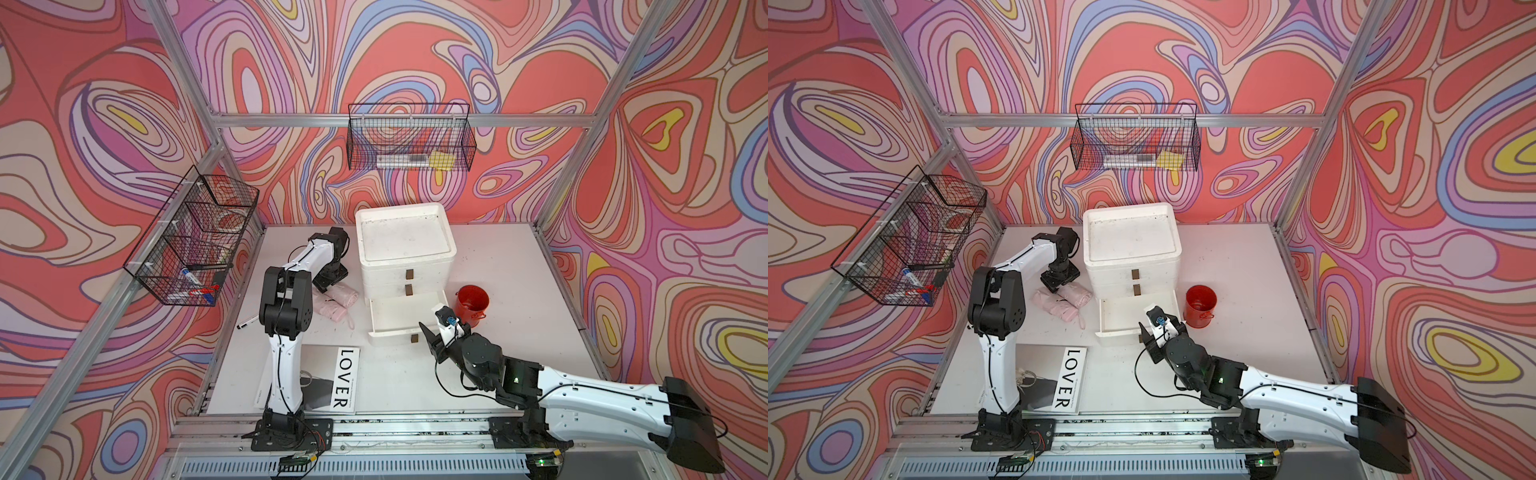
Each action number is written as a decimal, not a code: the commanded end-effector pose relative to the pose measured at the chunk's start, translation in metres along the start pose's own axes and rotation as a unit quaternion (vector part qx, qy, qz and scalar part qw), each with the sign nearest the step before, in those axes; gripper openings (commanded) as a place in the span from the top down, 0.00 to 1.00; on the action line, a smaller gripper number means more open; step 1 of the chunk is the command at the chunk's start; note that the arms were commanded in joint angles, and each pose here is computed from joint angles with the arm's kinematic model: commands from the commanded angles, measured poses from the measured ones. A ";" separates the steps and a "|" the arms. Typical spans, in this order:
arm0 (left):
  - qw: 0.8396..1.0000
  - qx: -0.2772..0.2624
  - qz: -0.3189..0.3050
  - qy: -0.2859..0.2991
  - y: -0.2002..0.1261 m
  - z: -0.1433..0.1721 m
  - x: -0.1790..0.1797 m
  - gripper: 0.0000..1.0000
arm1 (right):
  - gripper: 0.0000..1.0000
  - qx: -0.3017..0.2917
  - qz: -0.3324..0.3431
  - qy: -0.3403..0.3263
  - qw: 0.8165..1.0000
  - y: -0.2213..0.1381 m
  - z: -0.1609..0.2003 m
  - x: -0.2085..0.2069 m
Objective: Place the umbrella in the drawer by color
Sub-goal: Pick up the umbrella from the center of the board, then place the umbrella in the drawer, then pick up the umbrella from the center of the board.
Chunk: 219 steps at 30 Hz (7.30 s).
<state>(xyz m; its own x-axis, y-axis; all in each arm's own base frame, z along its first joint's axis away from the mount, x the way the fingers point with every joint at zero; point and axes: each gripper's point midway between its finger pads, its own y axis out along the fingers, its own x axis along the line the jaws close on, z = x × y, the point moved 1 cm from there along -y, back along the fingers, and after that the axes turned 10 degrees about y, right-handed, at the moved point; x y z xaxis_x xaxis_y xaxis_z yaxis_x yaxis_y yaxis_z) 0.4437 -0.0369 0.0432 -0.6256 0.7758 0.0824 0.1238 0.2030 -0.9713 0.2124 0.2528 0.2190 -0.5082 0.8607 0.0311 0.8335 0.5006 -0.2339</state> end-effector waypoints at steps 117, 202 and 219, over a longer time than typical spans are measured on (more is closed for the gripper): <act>0.805 -0.466 0.362 0.058 -0.245 0.122 0.114 0.16 | 0.48 0.392 0.022 -0.522 0.757 0.100 0.042 -0.023; 0.676 -0.485 0.482 0.274 -0.296 0.144 0.022 0.89 | 0.09 0.061 -0.038 -0.024 0.997 0.018 -0.052 -0.024; 0.401 -0.489 0.615 0.471 -0.344 0.273 -0.009 0.98 | 0.09 0.154 -0.195 0.110 0.962 -0.022 -0.090 0.030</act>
<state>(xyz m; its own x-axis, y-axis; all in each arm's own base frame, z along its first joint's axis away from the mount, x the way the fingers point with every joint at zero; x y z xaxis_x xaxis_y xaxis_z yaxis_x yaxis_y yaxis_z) 0.2117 -0.2693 0.2754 0.8761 0.4815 0.0255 0.4820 -0.8760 -0.0166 0.2110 0.2760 0.3247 -0.6980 0.6494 0.3017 0.5382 0.7537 -0.3772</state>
